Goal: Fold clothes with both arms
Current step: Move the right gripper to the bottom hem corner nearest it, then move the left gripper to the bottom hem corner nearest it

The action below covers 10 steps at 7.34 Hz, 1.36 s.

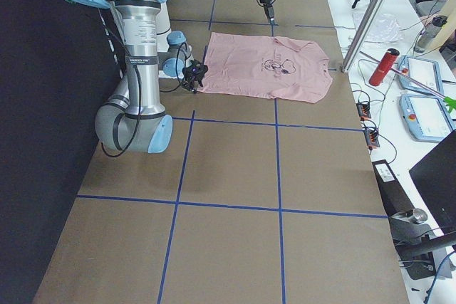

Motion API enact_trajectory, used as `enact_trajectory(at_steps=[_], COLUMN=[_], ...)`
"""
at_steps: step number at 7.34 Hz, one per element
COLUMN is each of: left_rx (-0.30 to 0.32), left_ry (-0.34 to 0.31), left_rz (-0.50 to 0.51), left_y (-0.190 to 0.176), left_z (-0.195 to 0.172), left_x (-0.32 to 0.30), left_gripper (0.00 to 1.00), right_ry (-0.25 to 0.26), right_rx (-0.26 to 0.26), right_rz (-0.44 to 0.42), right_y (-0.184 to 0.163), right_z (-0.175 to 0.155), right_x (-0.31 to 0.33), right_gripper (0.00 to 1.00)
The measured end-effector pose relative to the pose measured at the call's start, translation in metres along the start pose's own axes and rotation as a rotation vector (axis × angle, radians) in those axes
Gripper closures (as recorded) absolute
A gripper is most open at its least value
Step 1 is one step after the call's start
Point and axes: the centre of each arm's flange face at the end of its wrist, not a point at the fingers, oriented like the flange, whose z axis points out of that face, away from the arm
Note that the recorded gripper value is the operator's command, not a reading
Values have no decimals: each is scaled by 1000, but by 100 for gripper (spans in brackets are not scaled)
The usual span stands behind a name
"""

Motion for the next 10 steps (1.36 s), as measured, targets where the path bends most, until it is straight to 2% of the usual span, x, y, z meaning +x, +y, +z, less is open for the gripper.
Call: enact_trajectory(at_steps=[5,7,8,10], left_rx=[19,-12,-50,-123], left_ry=[-17,-30,-55,-139], left_rz=[-16,-54,-82,-153], left_y=[9,64,109,207], left_z=[-7,-36,-52,-52], left_x=[-18,-55,-75,-86], left_gripper=[23,21,21,21], right_ry=[-24,-40,-42,-44], right_rx=[-6,-17,-20,-19], right_rz=[14,17,16,16], right_y=[-9,-10,-10,-11], right_z=[-15,-24,-26,-27], right_x=[-6,-10,-10,-11], right_gripper=[100,100,100,100])
